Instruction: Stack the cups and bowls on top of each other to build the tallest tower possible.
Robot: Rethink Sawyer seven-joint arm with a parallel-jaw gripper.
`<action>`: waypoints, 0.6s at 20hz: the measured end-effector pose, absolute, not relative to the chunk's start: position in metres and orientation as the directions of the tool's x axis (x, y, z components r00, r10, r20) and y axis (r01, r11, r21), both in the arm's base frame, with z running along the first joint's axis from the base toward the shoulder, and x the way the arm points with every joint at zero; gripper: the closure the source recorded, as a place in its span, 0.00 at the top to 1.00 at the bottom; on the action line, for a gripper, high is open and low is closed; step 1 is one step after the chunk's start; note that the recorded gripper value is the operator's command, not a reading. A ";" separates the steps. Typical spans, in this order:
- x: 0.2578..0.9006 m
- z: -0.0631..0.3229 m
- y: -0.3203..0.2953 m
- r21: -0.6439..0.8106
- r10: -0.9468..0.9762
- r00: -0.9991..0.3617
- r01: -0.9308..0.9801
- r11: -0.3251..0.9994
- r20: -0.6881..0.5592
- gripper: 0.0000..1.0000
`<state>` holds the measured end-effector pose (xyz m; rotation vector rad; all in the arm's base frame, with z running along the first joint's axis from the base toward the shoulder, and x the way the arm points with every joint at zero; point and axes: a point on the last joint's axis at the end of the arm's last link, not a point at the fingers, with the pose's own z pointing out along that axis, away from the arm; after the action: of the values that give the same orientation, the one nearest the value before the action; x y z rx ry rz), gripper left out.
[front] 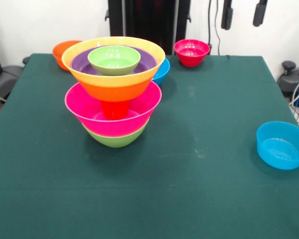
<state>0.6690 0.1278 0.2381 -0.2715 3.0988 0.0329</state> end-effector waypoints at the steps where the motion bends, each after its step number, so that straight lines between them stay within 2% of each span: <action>1: 0.668 0.235 0.128 0.008 -0.170 -0.985 -0.170 0.985 -0.027 1.00; 12: 0.649 0.187 0.096 -0.120 -0.109 -0.992 -0.115 0.986 0.060 1.00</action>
<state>0.6494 0.0956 0.1865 -0.1796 3.1835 -0.1973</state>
